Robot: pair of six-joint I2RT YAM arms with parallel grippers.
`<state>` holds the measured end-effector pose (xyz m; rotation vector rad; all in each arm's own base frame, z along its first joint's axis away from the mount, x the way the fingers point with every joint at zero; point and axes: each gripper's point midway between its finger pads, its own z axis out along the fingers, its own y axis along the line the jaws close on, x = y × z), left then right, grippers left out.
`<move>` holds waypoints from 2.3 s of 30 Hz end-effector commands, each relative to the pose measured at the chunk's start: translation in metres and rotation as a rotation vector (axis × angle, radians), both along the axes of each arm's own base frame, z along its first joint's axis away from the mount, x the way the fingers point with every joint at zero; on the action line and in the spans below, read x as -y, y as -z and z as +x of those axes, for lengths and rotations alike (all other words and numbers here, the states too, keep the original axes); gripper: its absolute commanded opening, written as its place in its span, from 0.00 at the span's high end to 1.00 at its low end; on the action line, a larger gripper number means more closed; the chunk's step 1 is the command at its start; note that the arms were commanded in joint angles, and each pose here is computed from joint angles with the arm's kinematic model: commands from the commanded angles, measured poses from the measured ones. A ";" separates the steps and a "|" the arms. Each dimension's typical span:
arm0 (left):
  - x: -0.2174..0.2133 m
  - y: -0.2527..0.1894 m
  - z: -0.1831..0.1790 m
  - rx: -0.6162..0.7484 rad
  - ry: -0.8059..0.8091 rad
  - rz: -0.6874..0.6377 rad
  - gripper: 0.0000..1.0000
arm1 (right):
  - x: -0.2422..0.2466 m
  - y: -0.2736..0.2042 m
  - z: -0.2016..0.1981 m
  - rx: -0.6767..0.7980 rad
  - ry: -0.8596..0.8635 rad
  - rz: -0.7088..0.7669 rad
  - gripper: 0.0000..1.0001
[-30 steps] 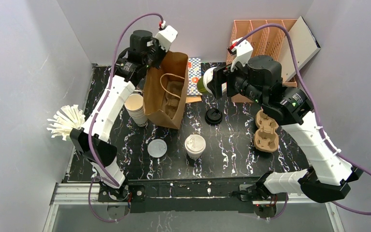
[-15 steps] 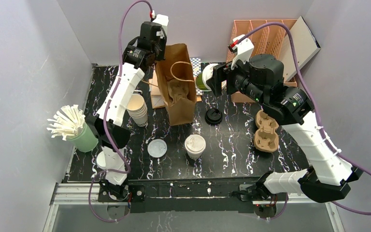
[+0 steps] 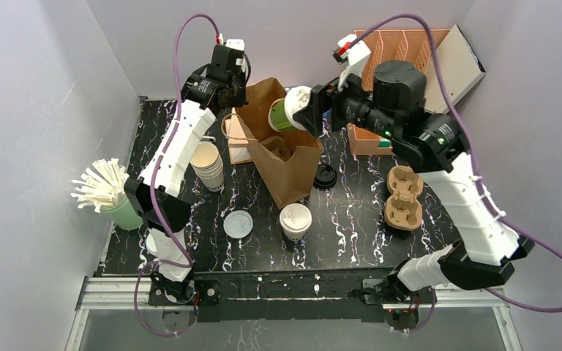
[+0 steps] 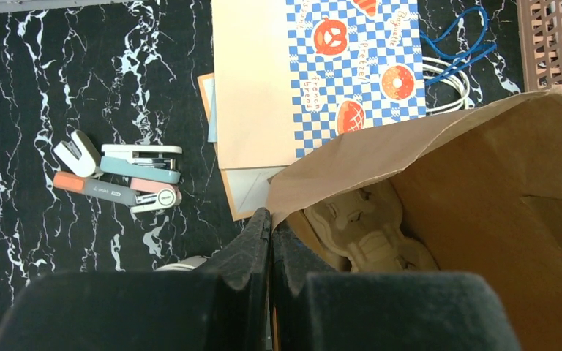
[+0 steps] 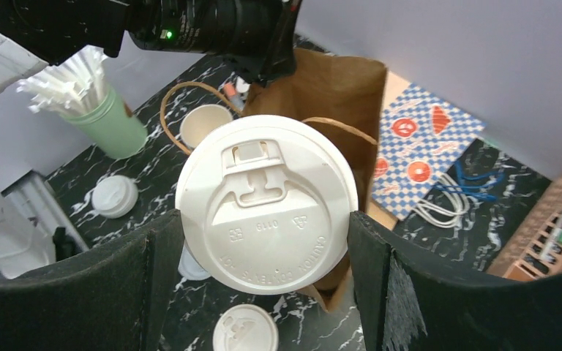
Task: Pack the takeout coffee
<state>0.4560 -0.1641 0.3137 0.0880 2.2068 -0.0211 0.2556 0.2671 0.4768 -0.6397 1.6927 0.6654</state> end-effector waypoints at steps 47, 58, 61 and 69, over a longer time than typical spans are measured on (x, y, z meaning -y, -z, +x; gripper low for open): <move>0.027 -0.097 -0.114 0.445 0.344 -0.462 1.00 | -0.057 0.192 0.020 0.064 0.186 -0.333 0.52; 0.016 -0.100 -0.080 0.513 0.229 -0.406 1.00 | -0.052 0.211 0.079 0.026 0.217 -0.283 0.56; 0.020 -0.107 -0.075 0.522 0.217 -0.417 1.00 | -0.054 0.210 0.082 0.028 0.196 -0.247 0.55; 0.060 -0.089 -0.082 0.541 0.207 -0.269 1.00 | -0.048 0.213 0.074 -0.010 0.199 -0.230 0.56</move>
